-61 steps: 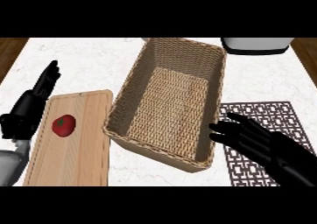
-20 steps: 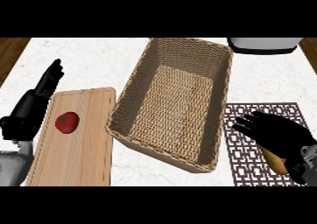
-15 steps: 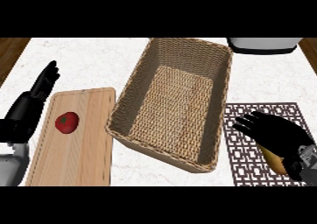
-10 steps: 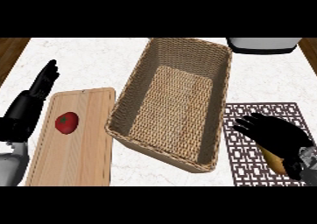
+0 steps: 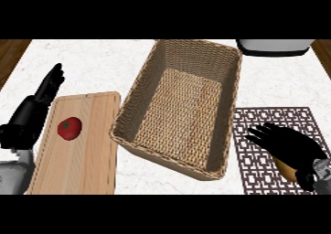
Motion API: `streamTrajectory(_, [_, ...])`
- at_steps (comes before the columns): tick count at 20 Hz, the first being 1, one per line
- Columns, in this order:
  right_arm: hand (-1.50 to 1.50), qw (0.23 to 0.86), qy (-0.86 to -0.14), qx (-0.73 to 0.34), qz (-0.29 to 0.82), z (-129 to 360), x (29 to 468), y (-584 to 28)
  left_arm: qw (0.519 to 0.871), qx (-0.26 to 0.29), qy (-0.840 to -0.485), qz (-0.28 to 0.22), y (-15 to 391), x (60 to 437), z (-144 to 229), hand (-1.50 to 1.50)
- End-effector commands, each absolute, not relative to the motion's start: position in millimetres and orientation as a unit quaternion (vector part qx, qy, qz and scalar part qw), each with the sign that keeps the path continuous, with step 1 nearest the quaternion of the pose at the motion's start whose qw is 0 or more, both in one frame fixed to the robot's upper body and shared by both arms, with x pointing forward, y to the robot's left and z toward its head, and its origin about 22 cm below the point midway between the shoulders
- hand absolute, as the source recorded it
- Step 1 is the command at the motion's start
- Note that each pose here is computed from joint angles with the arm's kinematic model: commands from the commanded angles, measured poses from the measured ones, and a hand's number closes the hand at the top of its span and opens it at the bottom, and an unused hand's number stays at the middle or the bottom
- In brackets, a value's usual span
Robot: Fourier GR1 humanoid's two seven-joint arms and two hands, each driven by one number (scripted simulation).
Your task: Pick the pear from the placemat and place it in the basket
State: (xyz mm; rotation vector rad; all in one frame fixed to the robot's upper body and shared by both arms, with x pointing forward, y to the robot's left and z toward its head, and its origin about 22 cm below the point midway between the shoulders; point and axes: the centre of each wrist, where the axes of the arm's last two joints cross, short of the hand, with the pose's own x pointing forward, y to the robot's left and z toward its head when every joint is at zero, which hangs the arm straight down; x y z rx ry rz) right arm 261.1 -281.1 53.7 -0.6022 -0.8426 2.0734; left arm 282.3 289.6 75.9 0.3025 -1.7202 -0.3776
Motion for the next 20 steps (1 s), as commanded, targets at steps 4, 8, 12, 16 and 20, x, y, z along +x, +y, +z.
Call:
streamTrajectory(4, [-1.5,0.405,-0.33,-0.239,0.819,44,263,-297,0.624,0.133,-0.752,-0.164,301,287,71,0.0])
streamTrajectory(8, [-1.5,0.412,-0.315,-0.248,0.818,25,284,-296,0.626,0.123,-0.751,-0.168,291,288,71,0.0])
streamTrajectory(12, [-1.5,0.41,-0.314,-0.245,0.821,23,268,-299,0.625,0.134,-0.752,-0.161,300,289,91,0.0])
streamTrajectory(16, [-1.5,0.416,-0.313,-0.251,0.816,39,269,-309,0.632,0.134,-0.744,-0.169,284,282,67,0.0])
streamTrajectory(20, [1.5,0.429,-0.314,-0.236,0.814,13,279,-302,0.621,0.126,-0.755,-0.168,294,271,72,0.0])
